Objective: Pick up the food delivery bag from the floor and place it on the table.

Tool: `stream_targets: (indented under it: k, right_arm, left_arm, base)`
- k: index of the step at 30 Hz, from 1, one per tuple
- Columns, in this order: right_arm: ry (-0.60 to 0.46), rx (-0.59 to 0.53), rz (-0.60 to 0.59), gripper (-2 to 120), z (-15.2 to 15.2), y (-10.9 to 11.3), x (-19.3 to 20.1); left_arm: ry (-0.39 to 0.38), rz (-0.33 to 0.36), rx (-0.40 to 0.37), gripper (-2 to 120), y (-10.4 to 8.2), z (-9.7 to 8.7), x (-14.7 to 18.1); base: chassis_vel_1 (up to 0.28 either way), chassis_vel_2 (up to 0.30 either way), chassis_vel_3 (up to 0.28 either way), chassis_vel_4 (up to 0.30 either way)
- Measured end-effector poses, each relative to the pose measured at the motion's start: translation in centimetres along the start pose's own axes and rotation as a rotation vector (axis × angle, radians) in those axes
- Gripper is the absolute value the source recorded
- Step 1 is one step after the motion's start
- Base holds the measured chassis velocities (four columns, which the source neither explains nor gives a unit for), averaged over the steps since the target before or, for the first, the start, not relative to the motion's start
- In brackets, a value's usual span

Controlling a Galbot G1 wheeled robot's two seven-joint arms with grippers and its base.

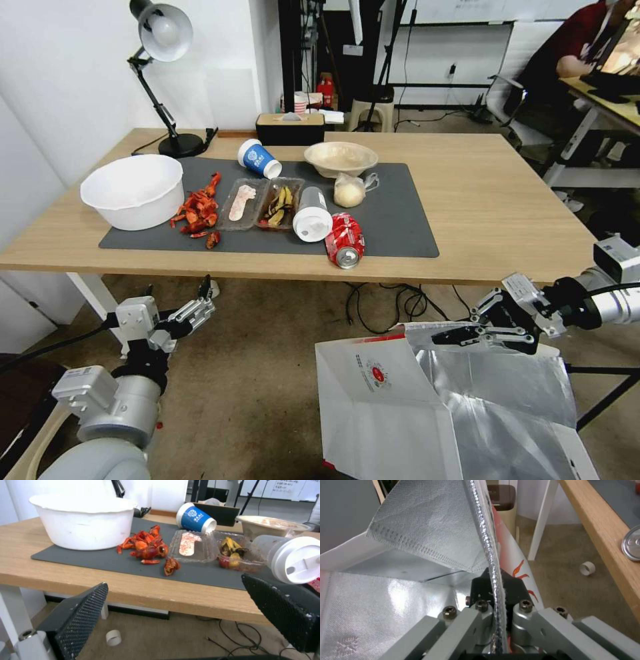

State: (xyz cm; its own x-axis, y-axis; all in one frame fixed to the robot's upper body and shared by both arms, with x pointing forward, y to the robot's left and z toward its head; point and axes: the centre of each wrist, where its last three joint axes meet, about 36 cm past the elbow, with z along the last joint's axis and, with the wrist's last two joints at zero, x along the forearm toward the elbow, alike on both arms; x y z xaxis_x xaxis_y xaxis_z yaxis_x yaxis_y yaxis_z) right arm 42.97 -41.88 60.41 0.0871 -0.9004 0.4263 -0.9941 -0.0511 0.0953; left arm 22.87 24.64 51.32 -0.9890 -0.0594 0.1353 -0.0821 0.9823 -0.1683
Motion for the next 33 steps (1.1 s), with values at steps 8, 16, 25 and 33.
stream_targets:
  k: [8,16,25,33]
  right_arm:
    - [0.000,-0.001,0.000,0,0.03,0.02,-0.02]
    - [0.000,0.000,-0.001,0,0.01,0.02,-0.02]
    - [0.000,-0.001,-0.001,0,0.01,0.04,-0.02]
    - [-0.005,-0.001,0.002,0,0.00,0.04,-0.01]
  left_arm:
    - [0.000,0.001,-0.001,100,0.01,-0.01,0.00]
    - [0.000,0.001,-0.003,100,0.04,-0.01,0.01]
    - [0.001,0.004,-0.002,100,0.03,0.02,0.03]
    - [0.001,-0.006,0.018,100,0.11,0.02,0.07]
  base:
    - [0.000,0.000,0.000,0.000]
    - [0.000,0.000,0.000,0.000]
    - [0.000,0.000,0.000,0.000]
    - [0.000,0.000,0.000,0.000]
